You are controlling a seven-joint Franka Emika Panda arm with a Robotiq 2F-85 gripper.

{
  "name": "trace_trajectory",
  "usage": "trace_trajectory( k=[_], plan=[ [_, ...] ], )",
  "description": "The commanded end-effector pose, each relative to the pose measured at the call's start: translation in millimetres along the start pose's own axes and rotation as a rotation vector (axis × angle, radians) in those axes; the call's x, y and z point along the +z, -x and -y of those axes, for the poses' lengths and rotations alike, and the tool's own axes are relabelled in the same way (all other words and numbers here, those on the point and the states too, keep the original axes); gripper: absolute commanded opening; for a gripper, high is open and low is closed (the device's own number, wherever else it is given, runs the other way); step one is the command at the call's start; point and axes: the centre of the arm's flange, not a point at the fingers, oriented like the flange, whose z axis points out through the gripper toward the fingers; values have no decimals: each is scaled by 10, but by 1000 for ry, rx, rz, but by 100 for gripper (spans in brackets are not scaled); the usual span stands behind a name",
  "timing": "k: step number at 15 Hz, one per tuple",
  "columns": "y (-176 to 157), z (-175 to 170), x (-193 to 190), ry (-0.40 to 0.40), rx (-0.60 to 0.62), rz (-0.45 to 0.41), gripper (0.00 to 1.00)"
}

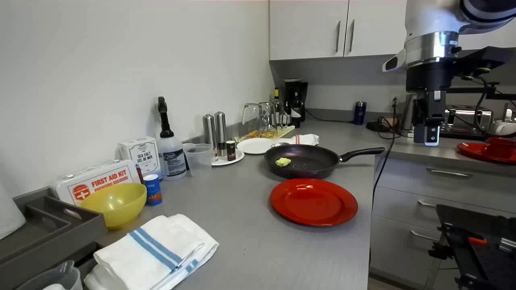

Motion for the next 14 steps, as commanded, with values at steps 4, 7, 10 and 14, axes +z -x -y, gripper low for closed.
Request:
trace_trajectory(
  k=[4, 7, 10, 14],
  plan=[
    [-180, -111, -74, 20, 36, -20, 100],
    [-335, -237, -147, 21, 76, -42, 100],
    [-520, -334, -240, 17, 126, -73, 100],
    [-766, -381, -454, 3, 171, -124, 100]
  ],
)
